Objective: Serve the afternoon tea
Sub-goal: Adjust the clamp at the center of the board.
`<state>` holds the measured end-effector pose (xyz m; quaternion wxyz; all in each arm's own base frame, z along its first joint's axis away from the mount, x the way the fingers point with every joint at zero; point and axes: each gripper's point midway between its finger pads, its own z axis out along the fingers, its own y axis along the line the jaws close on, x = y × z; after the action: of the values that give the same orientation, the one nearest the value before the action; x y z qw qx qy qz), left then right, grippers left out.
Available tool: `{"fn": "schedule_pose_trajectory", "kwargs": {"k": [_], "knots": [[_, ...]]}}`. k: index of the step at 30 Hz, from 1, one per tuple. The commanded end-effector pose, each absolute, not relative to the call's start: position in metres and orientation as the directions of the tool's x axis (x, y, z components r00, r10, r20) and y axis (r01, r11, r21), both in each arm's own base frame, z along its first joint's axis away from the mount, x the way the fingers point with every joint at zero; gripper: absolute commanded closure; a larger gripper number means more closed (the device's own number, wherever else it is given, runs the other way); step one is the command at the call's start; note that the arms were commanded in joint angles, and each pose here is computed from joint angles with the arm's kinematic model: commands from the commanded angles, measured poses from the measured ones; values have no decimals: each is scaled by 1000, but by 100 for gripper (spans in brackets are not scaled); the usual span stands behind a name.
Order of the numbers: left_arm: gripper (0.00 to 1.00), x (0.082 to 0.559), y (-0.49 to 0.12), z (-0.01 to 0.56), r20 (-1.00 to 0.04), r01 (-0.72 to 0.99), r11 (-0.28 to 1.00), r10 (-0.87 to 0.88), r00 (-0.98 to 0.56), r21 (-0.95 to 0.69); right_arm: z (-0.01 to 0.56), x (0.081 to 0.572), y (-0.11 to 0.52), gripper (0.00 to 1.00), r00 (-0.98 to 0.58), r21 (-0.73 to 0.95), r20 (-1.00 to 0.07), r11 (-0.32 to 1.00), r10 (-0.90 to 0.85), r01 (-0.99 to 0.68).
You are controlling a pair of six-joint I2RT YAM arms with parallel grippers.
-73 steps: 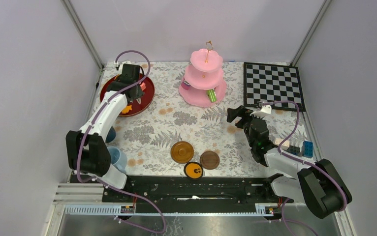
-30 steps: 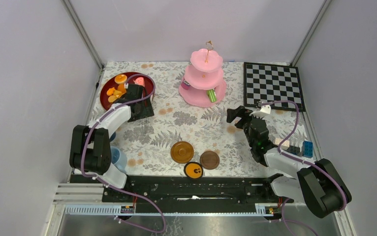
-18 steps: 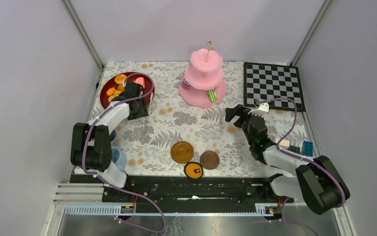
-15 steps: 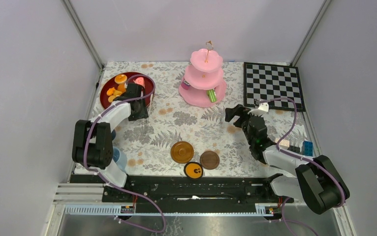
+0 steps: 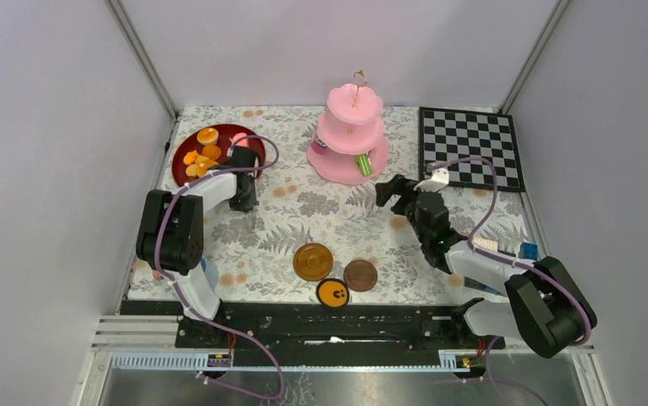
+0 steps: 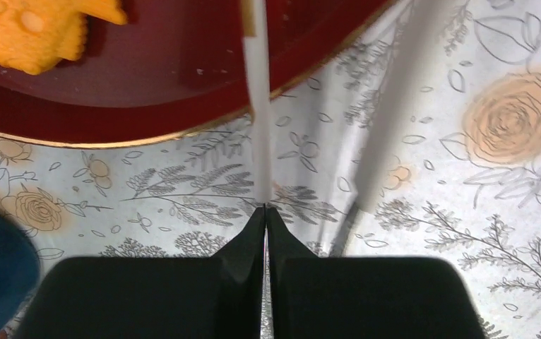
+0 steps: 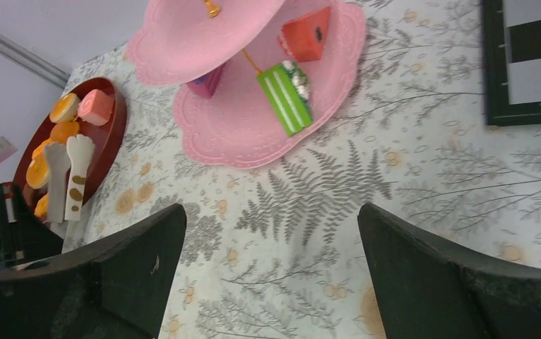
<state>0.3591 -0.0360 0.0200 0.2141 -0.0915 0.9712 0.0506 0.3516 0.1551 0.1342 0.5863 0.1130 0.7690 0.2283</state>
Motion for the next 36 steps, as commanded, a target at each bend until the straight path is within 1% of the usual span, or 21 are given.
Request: {"fn": "schedule_pose_trajectory", "kwargs": {"k": [1,3,7,10,12,13,17,21,24,28,32,35,36], "knots": [[100,366,-56,45,-508,-152,984,-83,-857,96,157,346,193,2,-257,482,-860,868,442,-122],[100,364,-67,64,-557,-137,985,-55,-829,108,163,339,214,2,-281,490,-849,865,447,-106],[100,358,-88,96,-634,-96,993,-29,-772,72,168,328,253,1,-373,656,-723,747,581,-108],[100,355,-104,116,-669,-53,999,-38,-742,3,164,329,278,1,-412,713,-663,695,625,-93],[100,353,-117,124,-685,-13,999,-30,-728,-30,160,332,299,8,-448,723,-649,682,615,-110],[100,351,-122,126,-686,5,999,-23,-727,-38,152,334,310,9,-472,723,-641,682,605,-107],[100,344,-137,127,-676,58,997,7,-737,-52,159,337,341,9,-505,771,-594,622,626,-136],[100,339,-155,126,-662,118,990,37,-748,-79,167,340,360,6,-523,784,-579,603,625,-148],[100,334,-163,128,-664,143,987,61,-745,-71,162,346,364,4,-527,790,-557,604,642,-99],[100,330,-170,130,-674,161,985,83,-734,-54,153,354,373,5,-539,790,-532,611,653,-39],[100,325,-173,128,-674,169,986,134,-726,15,149,358,389,9,-560,773,-533,634,634,-19],[100,323,-175,128,-679,167,985,150,-718,42,132,358,396,17,-592,749,-517,661,619,36],[100,323,-175,127,-680,166,985,155,-717,50,126,357,397,21,-603,745,-503,664,619,61]]}}
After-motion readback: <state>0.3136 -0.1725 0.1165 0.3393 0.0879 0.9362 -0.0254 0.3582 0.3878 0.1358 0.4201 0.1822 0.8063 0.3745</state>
